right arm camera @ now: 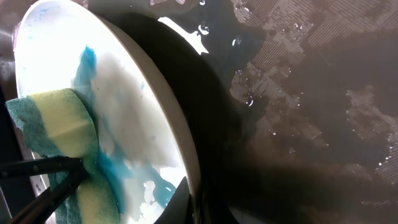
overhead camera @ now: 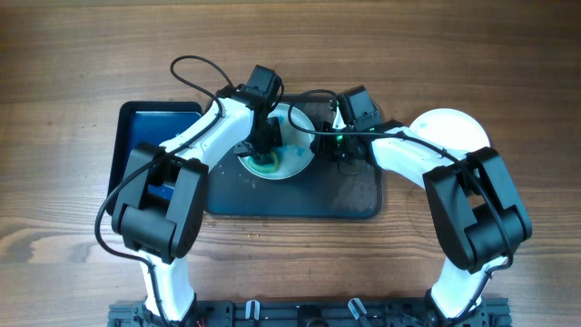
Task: Clean dirty plates on tray and stack at the side
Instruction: 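Scrub the bottom plate with the sponge in the left gripper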
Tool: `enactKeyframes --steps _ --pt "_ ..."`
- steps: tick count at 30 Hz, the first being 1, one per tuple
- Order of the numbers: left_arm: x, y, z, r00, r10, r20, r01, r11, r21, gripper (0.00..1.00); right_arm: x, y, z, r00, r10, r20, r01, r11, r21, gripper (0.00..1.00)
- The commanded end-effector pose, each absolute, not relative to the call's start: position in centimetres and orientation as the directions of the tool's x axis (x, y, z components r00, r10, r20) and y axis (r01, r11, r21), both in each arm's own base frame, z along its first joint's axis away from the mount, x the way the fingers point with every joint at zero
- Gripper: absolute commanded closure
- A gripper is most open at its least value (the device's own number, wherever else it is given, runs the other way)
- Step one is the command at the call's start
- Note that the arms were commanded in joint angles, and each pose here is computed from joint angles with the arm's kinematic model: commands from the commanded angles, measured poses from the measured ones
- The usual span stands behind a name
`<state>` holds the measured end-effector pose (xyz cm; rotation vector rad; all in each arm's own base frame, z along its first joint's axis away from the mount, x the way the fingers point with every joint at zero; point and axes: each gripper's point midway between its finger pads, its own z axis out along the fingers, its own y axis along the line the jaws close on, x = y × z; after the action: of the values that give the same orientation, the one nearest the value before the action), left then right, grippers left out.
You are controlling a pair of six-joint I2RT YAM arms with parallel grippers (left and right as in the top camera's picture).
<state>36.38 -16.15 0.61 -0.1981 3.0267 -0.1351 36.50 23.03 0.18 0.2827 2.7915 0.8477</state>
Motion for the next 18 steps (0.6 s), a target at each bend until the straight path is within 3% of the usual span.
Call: enactKeyframes --steps 1,4,9,12,13,16,18 --pt "35.1 -19.9 -1.4 -0.997 0.075 -0.024 0.079 0.95 -0.303 0.96 36.0 23.1 -1.1 -0.966 0.235 -0.108 0.137 0.819 0.557 0.96" --pt "34.5 -23.6 0.3 -0.981 0.188 -0.052 0.188 0.842 -0.506 0.96 35.9 23.2 -1.0 -0.968 0.229 -0.106 0.132 0.817 0.561 0.96" --pt "38.2 -24.8 1.1 -0.958 0.174 -0.227 0.269 0.816 -0.511 0.96 35.9 23.2 -1.0 -0.968 0.228 -0.104 0.131 0.816 0.563 0.96" --pt "41.1 -21.7 0.1 -0.957 0.053 -0.285 0.151 0.93 -0.335 0.96 35.9 23.2 -1.0 -0.968 0.228 -0.104 0.132 0.816 0.563 0.96" --pt "42.3 -17.6 -0.6 -0.943 -0.087 -0.321 -0.039 0.988 -0.152 0.96 35.9 23.2 -1.0 -0.968 0.227 -0.104 0.131 0.816 0.563 0.95" --pt "42.2 -11.5 -0.5 -0.889 -0.228 -0.397 -0.289 0.952 0.101 0.96 35.9 23.2 -1.0 -0.969 0.226 -0.105 0.129 0.816 0.563 0.96" --pt "41.2 -9.0 -0.1 -0.875 -0.246 -0.418 -0.359 0.908 0.217 0.96 35.9 23.2 -1.0 -0.969 0.226 -0.105 0.129 0.816 0.563 0.96"
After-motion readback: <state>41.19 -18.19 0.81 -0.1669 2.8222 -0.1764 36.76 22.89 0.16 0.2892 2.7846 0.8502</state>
